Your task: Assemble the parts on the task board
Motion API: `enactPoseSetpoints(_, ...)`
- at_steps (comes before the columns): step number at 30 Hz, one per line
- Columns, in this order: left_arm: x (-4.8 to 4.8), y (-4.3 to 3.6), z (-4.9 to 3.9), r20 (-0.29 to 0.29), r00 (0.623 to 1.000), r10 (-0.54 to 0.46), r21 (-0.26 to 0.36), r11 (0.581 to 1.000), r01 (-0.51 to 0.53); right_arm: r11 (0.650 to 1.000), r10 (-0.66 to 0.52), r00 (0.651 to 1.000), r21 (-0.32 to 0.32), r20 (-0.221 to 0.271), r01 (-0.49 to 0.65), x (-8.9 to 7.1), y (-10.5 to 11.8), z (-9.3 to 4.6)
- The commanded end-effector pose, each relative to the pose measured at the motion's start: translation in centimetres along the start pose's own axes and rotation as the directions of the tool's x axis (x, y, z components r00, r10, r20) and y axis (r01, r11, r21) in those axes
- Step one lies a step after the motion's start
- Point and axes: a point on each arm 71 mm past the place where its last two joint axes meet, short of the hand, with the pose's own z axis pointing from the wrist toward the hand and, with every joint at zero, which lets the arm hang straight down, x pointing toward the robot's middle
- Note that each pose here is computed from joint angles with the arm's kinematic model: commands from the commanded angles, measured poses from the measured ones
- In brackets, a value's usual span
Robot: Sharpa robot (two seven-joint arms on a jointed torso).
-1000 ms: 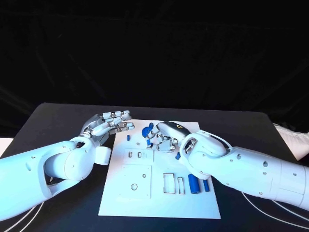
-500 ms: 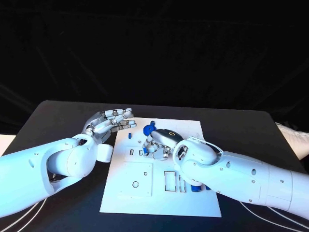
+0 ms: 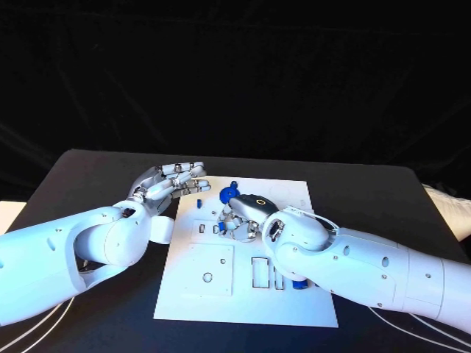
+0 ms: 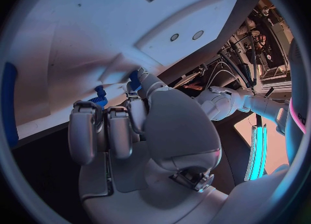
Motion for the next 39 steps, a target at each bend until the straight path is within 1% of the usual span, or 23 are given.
enactPoseSetpoints(1, 0.33, -0.09, 0.02, -0.022, 1.0, -0.013, 0.009, 1.0, 0.013, 0.998, -0.044, 0.997, 0.038, -0.063, 0.046, 0.93, -0.52, -0.2)
enactPoseSetpoints(11, 0.34, -0.08, 0.01, -0.023, 1.0, -0.013, 0.007, 1.0, 0.013, 0.995, -0.066, 0.995, 0.072, -0.072, 0.071, 0.96, -0.92, -0.37)
enactPoseSetpoints(25, 0.34, -0.05, 0.05, -0.024, 1.0, -0.014, 0.005, 1.0, 0.014, 0.994, -0.069, 0.995, 0.078, -0.073, 0.074, 0.98, -0.96, -0.43)
enactPoseSetpoints(28, 0.34, -0.04, 0.05, -0.024, 1.0, -0.014, 0.005, 1.0, 0.014, 0.994, -0.065, 0.996, 0.078, -0.062, 0.07, 0.92, -0.97, -0.41)
enactPoseSetpoints(32, 0.34, -0.03, 0.06, -0.024, 1.0, -0.014, 0.003, 1.0, 0.014, 0.995, -0.053, 0.998, 0.077, -0.034, 0.055, 0.73, -0.94, -0.4)
enactPoseSetpoints(39, 0.36, -0.01, 0.08, -0.026, 1.0, -0.014, 0.001, 1.0, 0.015, 0.998, -0.022, 0.999, 0.058, 0.037, 0.02, 0.3, -0.65, -0.51)
